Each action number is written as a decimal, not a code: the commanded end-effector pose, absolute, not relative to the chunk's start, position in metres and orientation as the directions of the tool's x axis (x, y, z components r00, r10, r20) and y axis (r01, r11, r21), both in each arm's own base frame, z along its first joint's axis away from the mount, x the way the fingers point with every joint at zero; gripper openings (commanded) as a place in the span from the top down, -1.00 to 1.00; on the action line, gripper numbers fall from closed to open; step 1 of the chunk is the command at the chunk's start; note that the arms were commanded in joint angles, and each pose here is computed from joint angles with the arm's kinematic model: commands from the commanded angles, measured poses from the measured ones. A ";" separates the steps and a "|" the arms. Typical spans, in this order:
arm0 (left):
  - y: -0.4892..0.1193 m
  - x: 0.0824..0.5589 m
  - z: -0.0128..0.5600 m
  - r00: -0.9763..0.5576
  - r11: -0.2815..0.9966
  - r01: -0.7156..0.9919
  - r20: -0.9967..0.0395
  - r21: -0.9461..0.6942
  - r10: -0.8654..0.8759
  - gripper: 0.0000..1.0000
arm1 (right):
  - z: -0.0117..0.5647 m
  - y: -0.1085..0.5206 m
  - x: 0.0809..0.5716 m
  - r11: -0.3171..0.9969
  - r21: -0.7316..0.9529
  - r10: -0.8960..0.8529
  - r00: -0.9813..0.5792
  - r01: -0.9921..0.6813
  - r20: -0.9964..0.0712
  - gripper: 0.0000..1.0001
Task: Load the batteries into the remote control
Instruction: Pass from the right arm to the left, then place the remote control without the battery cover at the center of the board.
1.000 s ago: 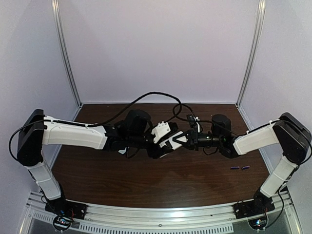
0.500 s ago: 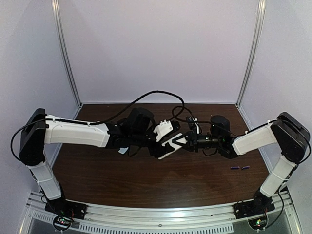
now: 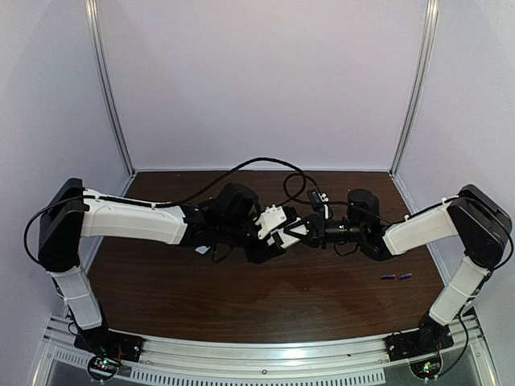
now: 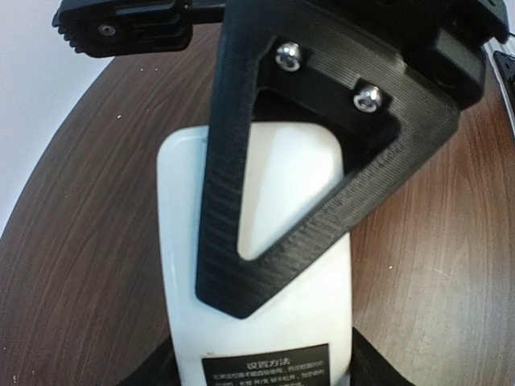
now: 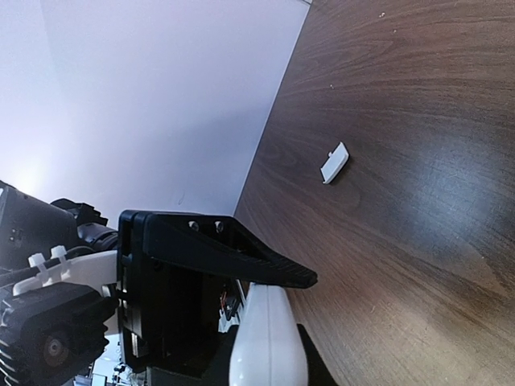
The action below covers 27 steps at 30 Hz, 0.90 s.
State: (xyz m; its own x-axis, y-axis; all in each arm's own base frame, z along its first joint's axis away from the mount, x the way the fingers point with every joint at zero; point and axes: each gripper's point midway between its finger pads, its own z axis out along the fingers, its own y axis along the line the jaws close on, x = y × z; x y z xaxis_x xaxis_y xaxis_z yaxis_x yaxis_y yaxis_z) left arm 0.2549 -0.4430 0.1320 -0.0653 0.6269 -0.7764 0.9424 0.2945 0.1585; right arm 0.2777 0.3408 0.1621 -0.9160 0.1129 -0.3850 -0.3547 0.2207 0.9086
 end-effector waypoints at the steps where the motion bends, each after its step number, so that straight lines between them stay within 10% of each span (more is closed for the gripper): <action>1: -0.444 0.253 0.127 -0.055 0.277 0.946 -0.759 0.168 0.649 0.26 | 0.180 0.337 0.282 0.201 0.893 0.125 -0.894 -0.402 -0.431 0.38; 7: -0.434 0.247 0.116 -0.092 0.285 0.948 -0.734 0.143 0.673 0.31 | 0.169 0.300 0.302 0.323 0.865 0.184 -0.871 -0.385 -0.456 -0.12; 27: -0.426 0.250 0.100 -0.177 0.334 0.938 -0.703 0.091 0.689 0.30 | 0.124 0.205 0.275 0.631 0.719 0.124 -0.877 -0.291 -0.464 -0.14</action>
State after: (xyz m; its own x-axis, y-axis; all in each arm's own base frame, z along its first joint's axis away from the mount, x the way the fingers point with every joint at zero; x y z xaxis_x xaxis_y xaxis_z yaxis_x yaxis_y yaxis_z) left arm 0.2416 -0.4156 0.0935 -0.1830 0.7197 -0.6697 0.9416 0.3241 0.0910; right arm 0.2886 0.2229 0.1446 -0.8477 0.1660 -0.5038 -0.3391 0.5608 0.7553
